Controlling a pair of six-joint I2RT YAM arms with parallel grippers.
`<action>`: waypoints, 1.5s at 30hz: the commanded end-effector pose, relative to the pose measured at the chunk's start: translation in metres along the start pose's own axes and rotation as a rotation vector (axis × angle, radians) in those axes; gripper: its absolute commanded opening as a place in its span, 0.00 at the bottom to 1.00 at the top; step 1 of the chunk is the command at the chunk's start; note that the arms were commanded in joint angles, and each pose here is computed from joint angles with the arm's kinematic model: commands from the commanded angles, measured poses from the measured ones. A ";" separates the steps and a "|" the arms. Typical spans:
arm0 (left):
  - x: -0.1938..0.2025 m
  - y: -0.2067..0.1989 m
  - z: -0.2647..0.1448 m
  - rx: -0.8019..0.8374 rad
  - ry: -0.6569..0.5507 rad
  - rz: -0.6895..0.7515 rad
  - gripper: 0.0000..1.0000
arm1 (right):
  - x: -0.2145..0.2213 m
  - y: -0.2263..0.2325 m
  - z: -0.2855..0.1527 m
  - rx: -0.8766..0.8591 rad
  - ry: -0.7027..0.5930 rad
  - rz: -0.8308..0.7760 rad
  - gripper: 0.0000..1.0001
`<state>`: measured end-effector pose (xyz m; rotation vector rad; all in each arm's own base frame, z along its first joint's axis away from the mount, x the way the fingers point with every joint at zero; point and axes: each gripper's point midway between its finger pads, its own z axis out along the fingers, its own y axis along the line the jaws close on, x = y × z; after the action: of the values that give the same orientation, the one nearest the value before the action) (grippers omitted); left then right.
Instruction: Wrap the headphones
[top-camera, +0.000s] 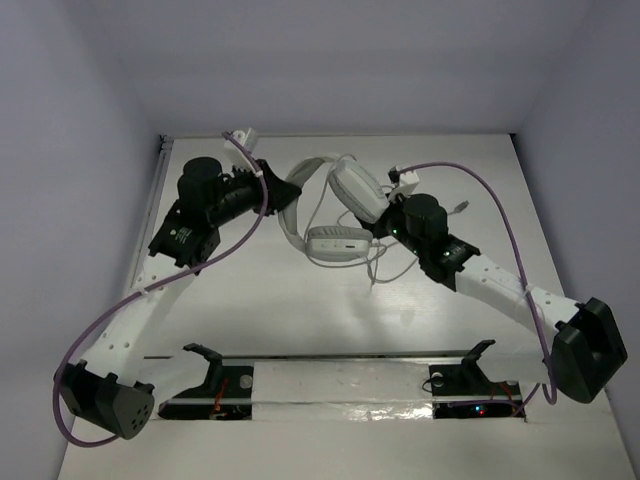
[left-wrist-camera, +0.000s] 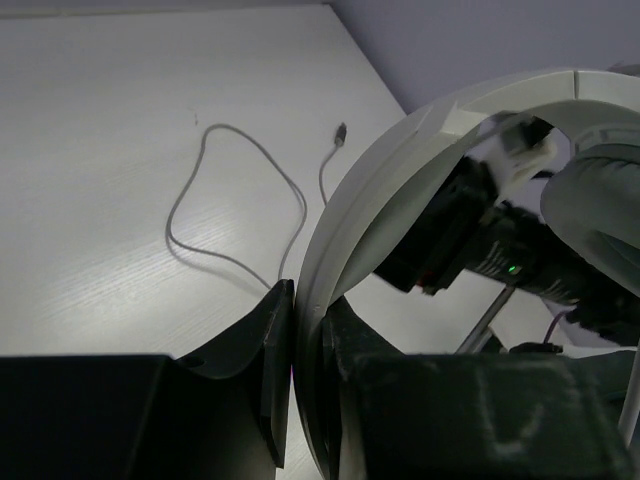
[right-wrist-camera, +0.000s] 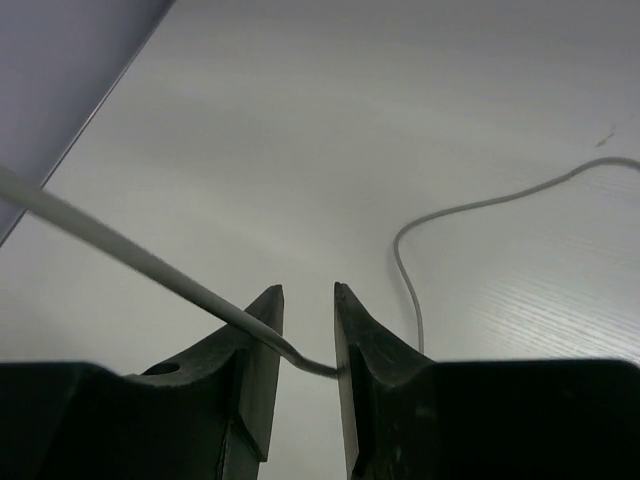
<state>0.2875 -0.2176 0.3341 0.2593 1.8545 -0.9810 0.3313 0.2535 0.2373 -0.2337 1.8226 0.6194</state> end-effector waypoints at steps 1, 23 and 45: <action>-0.061 -0.038 -0.020 0.108 -0.146 -0.006 0.00 | -0.012 0.011 0.008 -0.086 -0.100 0.072 0.33; -0.162 -0.046 -0.028 0.092 -0.411 -0.206 0.00 | 0.110 0.057 0.048 -0.455 0.088 0.241 0.42; -0.152 0.141 -0.010 -0.718 -0.610 -0.137 0.00 | 0.100 0.208 -0.121 -0.958 0.270 0.185 0.20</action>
<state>0.4326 -0.1024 0.3571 -0.4935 1.6945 -0.4101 0.1255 0.3835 0.2122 -0.7297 1.7106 1.5644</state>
